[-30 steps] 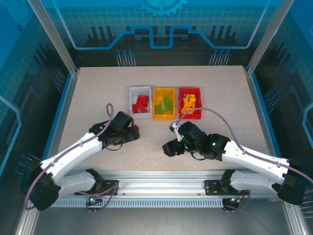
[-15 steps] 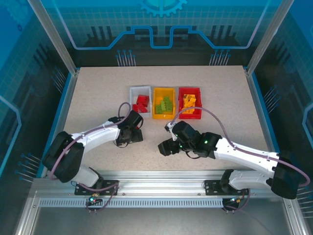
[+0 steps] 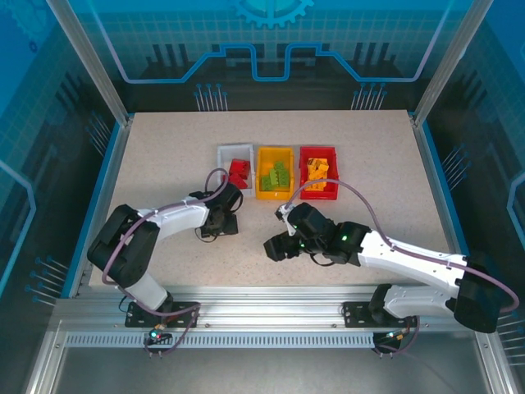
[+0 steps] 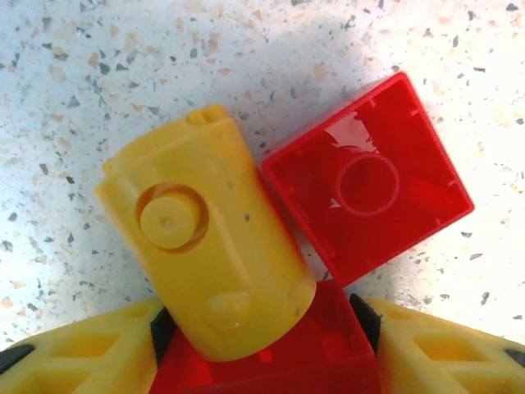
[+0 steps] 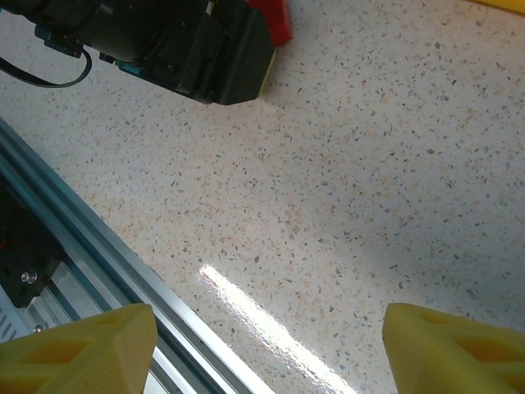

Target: Sort the legos into containers by color

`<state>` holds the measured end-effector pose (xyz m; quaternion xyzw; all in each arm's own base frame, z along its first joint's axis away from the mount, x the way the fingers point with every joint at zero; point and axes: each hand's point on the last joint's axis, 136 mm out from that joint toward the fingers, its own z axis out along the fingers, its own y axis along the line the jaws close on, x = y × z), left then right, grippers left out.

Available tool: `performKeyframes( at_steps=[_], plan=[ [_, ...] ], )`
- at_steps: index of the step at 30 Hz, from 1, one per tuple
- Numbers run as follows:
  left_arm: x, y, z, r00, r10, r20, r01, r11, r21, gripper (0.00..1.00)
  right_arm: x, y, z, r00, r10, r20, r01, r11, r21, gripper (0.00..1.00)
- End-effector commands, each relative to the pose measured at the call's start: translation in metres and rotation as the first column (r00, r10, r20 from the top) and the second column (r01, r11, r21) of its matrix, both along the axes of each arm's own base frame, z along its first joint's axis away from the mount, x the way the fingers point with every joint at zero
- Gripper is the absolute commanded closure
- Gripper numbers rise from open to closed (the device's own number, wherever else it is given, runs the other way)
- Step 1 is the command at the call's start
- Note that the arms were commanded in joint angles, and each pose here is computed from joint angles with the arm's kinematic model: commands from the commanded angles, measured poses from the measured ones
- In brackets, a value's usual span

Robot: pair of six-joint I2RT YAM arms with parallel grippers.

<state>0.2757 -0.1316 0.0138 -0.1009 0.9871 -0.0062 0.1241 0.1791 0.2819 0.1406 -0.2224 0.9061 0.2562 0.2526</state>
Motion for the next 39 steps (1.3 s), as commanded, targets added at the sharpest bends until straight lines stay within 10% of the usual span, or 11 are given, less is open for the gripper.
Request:
performKeyframes(
  at_steps=[1,14,23,39],
  plan=[
    [0.006,-0.006,0.007,1.0,-0.006,0.028,0.007,0.999,-0.033,0.51,0.003,0.012,0.015,1.0,0.001,0.023,-0.002,0.999,0.047,0.26],
    [-0.024,-0.023,0.076,0.995,-0.02,0.099,0.037,0.984,-0.174,0.58,0.014,0.011,0.06,0.991,-0.049,0.122,0.024,0.98,0.199,0.27],
    [0.061,-0.038,0.131,0.974,-0.068,0.218,0.098,0.987,-0.13,0.57,0.068,-0.003,0.092,0.958,-0.243,0.151,0.181,0.924,0.337,0.29],
    [0.181,-0.021,0.087,0.986,-0.062,0.155,0.055,0.997,0.05,0.56,0.093,0.009,0.089,0.961,-0.26,0.097,0.216,0.92,0.328,0.28]
  ],
)
